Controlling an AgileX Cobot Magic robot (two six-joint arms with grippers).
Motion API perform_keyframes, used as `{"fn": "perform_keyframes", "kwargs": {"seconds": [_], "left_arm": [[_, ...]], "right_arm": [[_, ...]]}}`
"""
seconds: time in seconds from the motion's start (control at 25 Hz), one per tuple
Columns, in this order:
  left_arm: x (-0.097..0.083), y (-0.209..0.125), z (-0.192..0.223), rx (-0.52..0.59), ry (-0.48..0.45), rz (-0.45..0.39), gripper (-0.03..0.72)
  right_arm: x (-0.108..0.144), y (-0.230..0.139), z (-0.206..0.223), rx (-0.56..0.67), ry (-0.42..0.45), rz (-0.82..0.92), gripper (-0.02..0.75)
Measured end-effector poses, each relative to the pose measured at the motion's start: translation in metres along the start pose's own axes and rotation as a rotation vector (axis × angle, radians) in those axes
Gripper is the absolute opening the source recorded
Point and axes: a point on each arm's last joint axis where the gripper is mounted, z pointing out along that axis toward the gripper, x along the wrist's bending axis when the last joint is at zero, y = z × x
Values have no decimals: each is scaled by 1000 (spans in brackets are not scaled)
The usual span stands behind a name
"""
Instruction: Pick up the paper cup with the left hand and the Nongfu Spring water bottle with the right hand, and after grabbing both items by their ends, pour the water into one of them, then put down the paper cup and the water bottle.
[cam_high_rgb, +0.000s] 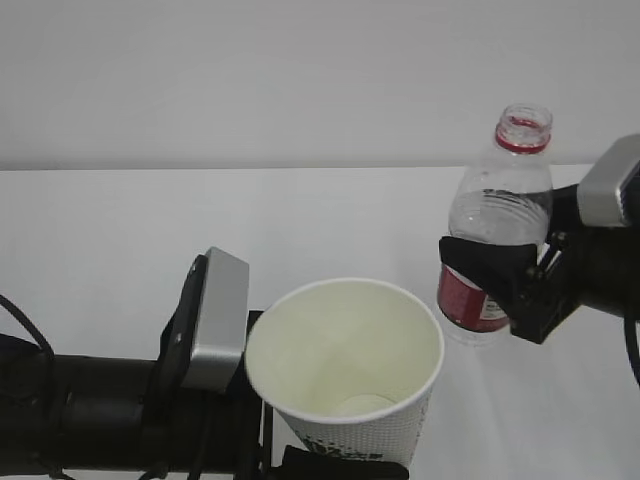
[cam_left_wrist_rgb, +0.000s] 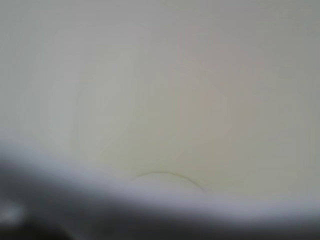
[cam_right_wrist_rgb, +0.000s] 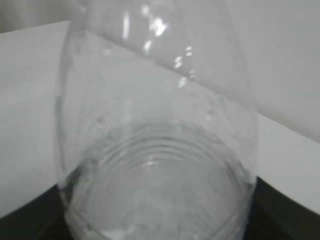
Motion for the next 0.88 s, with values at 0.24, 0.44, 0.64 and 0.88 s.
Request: {"fn": "perform_keyframes", "kwargs": {"seconds": [0.24, 0.44, 0.64, 0.88], "left_arm": [[0, 0, 0, 0, -1, 0, 517], [-1, 0, 0, 0, -2, 0, 516], [-2, 0, 0, 5, -15, 7, 516], [-3, -1, 0, 11, -31, 6, 516]], "right_arm": [[6, 23, 18, -12, 45, -84, 520], [6, 32, 23, -13, 55, -122, 520], [9, 31, 23, -2, 79, -161, 520], [11, 30, 23, 11, 97, -200, 519]]}}
